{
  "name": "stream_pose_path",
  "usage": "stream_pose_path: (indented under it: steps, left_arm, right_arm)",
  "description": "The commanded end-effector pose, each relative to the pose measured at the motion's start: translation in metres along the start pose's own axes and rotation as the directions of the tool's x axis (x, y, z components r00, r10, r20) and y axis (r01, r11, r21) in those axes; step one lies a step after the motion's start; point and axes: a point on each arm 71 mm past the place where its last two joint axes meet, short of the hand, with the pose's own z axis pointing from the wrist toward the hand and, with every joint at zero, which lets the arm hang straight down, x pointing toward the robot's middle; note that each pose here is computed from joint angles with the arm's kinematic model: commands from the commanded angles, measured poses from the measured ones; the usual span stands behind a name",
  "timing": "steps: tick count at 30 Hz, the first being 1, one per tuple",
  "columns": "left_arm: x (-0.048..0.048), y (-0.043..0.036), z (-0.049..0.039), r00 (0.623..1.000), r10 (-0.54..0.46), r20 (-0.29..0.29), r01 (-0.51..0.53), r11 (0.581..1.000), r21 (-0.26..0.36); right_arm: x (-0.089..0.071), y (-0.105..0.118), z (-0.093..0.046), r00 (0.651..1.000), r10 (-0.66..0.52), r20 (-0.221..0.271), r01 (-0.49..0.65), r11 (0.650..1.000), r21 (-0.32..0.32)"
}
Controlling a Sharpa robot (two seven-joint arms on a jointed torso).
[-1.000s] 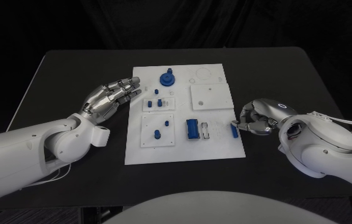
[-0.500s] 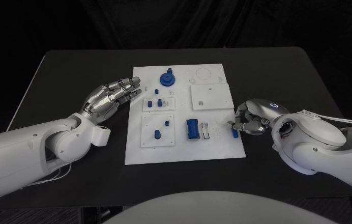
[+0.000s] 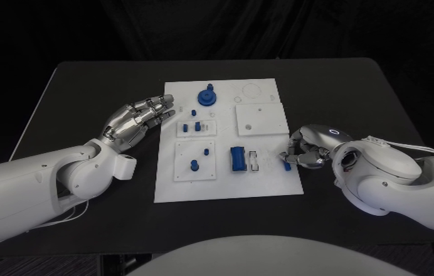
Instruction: Assemble the parts on the task board
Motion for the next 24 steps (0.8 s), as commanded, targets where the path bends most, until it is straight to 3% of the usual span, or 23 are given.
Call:
stream_pose_path:
  steps: [1,17,24]
  left_arm:
    - [0.0020,-0.0014,0.0001,1.000,-0.010,-0.017,0.010,1.000,0.028]
    - [0.0027,-0.0002,0.0006,1.000,-0.015,-0.023,0.015,1.000,0.017]
    - [0.0033,0.0004,0.0009,0.999,-0.018,-0.027,0.018,1.000,0.011]
  right_arm:
    - [0.005,-0.002,0.000,0.999,-0.018,-0.041,0.019,0.999,0.029]
    - [0.021,0.004,0.001,0.995,-0.032,-0.096,0.034,0.999,0.015]
    - [0.026,0.009,0.003,0.995,-0.044,-0.095,0.043,0.999,-0.010]
